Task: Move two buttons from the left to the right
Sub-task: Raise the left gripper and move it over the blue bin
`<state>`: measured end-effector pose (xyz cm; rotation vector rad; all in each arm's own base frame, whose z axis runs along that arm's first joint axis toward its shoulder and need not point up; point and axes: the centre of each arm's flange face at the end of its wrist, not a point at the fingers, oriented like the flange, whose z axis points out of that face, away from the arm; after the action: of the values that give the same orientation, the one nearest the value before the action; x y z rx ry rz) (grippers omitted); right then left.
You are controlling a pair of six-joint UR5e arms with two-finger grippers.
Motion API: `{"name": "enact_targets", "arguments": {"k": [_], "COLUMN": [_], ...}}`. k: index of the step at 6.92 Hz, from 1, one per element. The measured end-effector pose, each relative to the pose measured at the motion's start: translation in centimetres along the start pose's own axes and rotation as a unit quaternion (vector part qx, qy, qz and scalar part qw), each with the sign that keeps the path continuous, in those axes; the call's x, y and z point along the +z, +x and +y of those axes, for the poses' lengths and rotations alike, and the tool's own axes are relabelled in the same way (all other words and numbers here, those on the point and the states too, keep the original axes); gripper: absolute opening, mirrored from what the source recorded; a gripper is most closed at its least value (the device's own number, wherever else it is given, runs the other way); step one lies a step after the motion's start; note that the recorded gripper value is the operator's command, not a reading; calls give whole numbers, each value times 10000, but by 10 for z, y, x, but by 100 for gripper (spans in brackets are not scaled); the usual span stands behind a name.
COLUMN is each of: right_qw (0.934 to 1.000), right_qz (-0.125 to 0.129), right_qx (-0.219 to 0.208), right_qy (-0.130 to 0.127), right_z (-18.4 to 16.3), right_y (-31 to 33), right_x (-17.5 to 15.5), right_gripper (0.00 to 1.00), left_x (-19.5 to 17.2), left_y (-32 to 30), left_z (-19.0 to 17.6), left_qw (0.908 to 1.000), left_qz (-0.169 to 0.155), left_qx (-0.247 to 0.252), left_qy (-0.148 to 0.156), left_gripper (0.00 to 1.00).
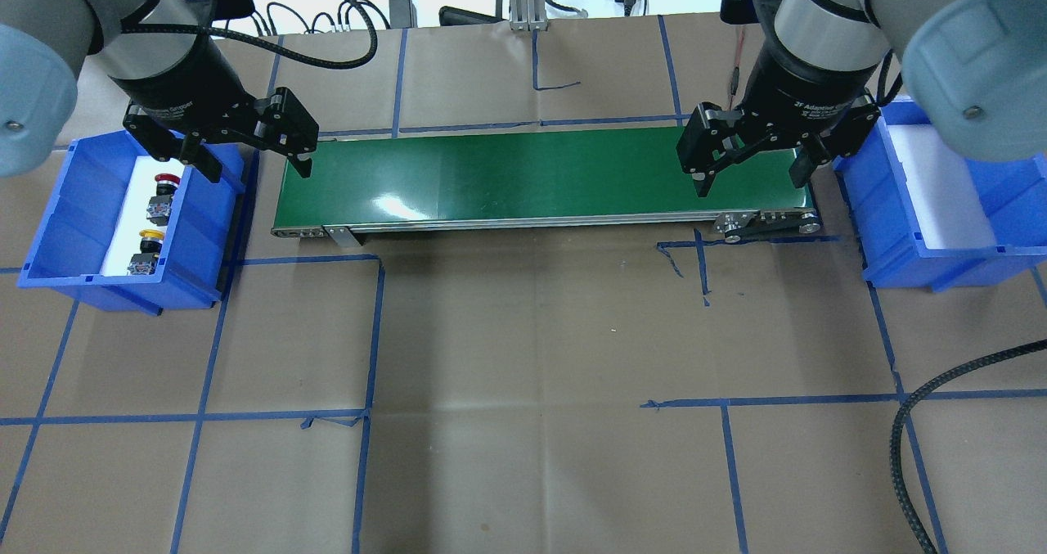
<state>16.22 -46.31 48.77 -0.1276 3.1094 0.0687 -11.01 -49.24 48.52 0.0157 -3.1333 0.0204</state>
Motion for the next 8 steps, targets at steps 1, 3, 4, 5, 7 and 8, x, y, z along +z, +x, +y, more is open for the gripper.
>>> {"name": "enact_targets", "arguments": {"k": [1, 3, 4, 5, 7, 8], "right_qw": [10000, 10000, 10000, 10000, 10000, 10000], "right_qz": [1, 1, 1, 1, 1, 0], "right_qx": [4, 3, 5, 7, 9, 12], "right_qy": [0, 0, 0, 0, 0, -1], "right_z": [0, 0, 0, 0, 0, -1], "right_y": [0, 1, 1, 1, 1, 2], "right_x": [0, 0, 0, 0, 0, 0], "right_gripper": [100, 100, 100, 100, 100, 100], "left_x": [0, 2, 3, 3, -2, -4], "left_y": [0, 0, 0, 0, -12, -28], "left_z": [0, 0, 1, 1, -4, -8], "left_qw": [10000, 10000, 10000, 10000, 9999, 9999], "left_qz": [0, -1, -4, -10, -37, -46], "left_qx": [0, 0, 0, 2, 86, 138], "left_qy": [-2, -18, -25, -20, 56, 88], "left_gripper": [100, 100, 100, 100, 100, 100]}}
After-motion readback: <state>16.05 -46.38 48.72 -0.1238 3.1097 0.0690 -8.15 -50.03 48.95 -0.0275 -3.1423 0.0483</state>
